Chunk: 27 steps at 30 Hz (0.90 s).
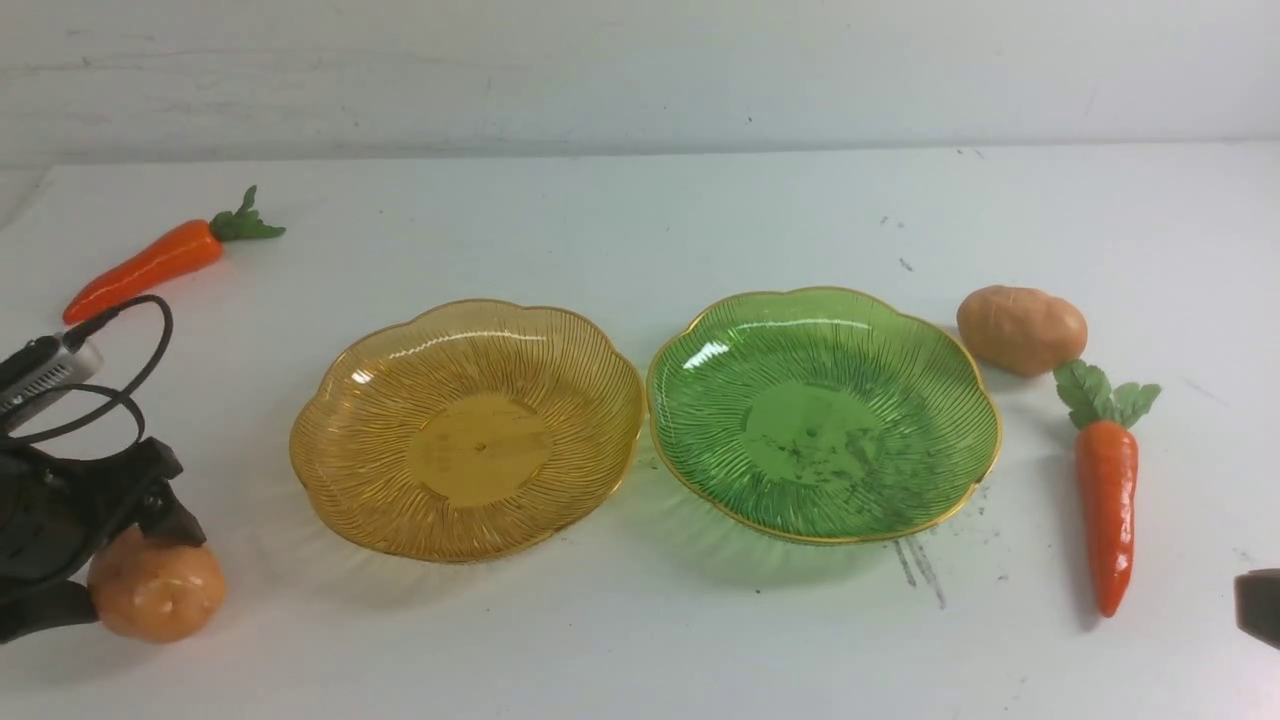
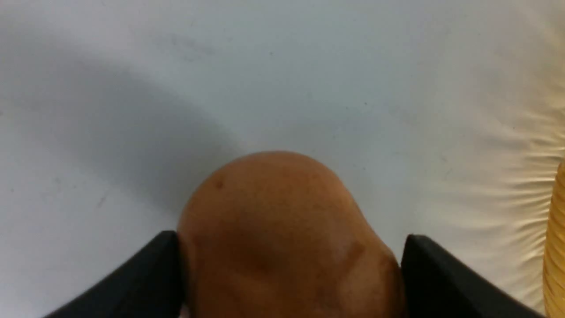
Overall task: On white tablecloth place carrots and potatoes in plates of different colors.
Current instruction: 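Put the potatoes from the left side into the left plate with the left gripper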
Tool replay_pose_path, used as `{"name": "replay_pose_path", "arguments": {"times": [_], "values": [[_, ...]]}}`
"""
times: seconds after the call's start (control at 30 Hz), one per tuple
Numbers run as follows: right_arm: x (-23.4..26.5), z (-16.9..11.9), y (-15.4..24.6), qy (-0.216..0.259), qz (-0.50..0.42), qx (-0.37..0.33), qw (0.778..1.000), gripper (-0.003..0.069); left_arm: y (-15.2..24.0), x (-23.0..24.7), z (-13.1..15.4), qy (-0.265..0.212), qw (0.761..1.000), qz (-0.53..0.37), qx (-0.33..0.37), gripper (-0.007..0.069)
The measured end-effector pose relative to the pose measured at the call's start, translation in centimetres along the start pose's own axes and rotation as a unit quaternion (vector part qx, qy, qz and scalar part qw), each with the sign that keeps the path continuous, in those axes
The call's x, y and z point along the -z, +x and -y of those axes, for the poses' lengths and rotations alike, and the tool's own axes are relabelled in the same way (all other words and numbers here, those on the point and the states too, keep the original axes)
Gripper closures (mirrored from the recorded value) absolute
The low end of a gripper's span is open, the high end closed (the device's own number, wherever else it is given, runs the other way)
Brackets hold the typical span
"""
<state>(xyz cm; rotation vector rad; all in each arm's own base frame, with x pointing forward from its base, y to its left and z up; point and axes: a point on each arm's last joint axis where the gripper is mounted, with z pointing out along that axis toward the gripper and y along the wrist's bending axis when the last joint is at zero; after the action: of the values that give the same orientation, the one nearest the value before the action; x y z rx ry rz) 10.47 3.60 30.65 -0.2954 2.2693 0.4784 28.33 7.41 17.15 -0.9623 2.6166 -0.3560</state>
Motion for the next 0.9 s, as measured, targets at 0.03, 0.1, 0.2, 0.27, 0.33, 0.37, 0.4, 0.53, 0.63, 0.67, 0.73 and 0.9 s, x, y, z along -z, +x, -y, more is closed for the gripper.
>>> {"name": "replay_pose_path", "arguments": {"times": [0.03, 0.1, 0.2, 0.27, 0.33, 0.37, 0.4, 0.53, 0.63, 0.67, 0.73, 0.9], "values": [[0.0, 0.0, 0.0, 0.0, 0.0, 0.0, 1.0, 0.0674, 0.0, 0.0, 0.0, 0.0, 1.0, 0.002, -0.003, 0.0067], [0.0, 0.0, 0.0, 0.0, 0.0, 0.0, 1.0, 0.0674, 0.0, 0.0, 0.0, 0.0, 1.0, 0.003, -0.009, 0.0169], [0.0, 0.0, 0.0, 0.0, 0.0, 0.0, 1.0, 0.0674, -0.8, 0.3, 0.8, 0.011, 0.999, -0.003, -0.043, 0.0209], [0.0, 0.0, 0.0, 0.0, 0.0, 0.0, 1.0, 0.0674, -1.5, 1.0, 1.9, 0.028, 0.998, 0.0, -0.061, 0.0211], [0.0, 0.0, 0.0, 0.0, 0.0, 0.0, 1.0, 0.0674, -2.4, 2.3, 5.5, 0.083, 0.989, 0.015, -0.122, 0.0211], [0.0, 0.0, 0.0, 0.0, 0.0, 0.0, 1.0, 0.0674, -2.5, 3.0, 7.6, 0.112, 0.98, 0.028, -0.163, 0.0211], [0.0, 0.0, 0.0, 0.0, 0.0, 0.0, 1.0, 0.0674, -2.4, 3.3, 8.9, 0.129, 0.973, 0.033, -0.186, 0.0211], [0.0, 0.0, -0.1, 0.002, 0.003, 0.0, 1.0, 0.0674, -1.8, 3.5, 12.7, 0.17, 0.948, 0.065, -0.261, 0.0211], [0.0, 0.0, -0.1, 0.0, 0.005, -0.001, 1.0, 0.0674, -1.2, 2.4, 14.5, 0.177, 0.939, 0.072, -0.287, 0.0211], [0.0, 0.0, -0.1, 0.0, 0.005, -0.002, 1.0, 0.0674, -1.1, 2.2, 14.8, 0.177, 0.937, 0.075, -0.292, 0.0211], [0.0, -0.1, -0.1, -0.004, 0.007, -0.005, 1.0, 0.0674, -0.9, 1.2, 15.2, 0.175, 0.937, 0.07, -0.296, 0.0209], [0.0, -0.2, -0.2, -0.012, 0.011, -0.012, 1.0, 0.0674, -0.3, -1.3, 15.8, 0.17, 0.935, 0.031, -0.308, 0.0154]]}}
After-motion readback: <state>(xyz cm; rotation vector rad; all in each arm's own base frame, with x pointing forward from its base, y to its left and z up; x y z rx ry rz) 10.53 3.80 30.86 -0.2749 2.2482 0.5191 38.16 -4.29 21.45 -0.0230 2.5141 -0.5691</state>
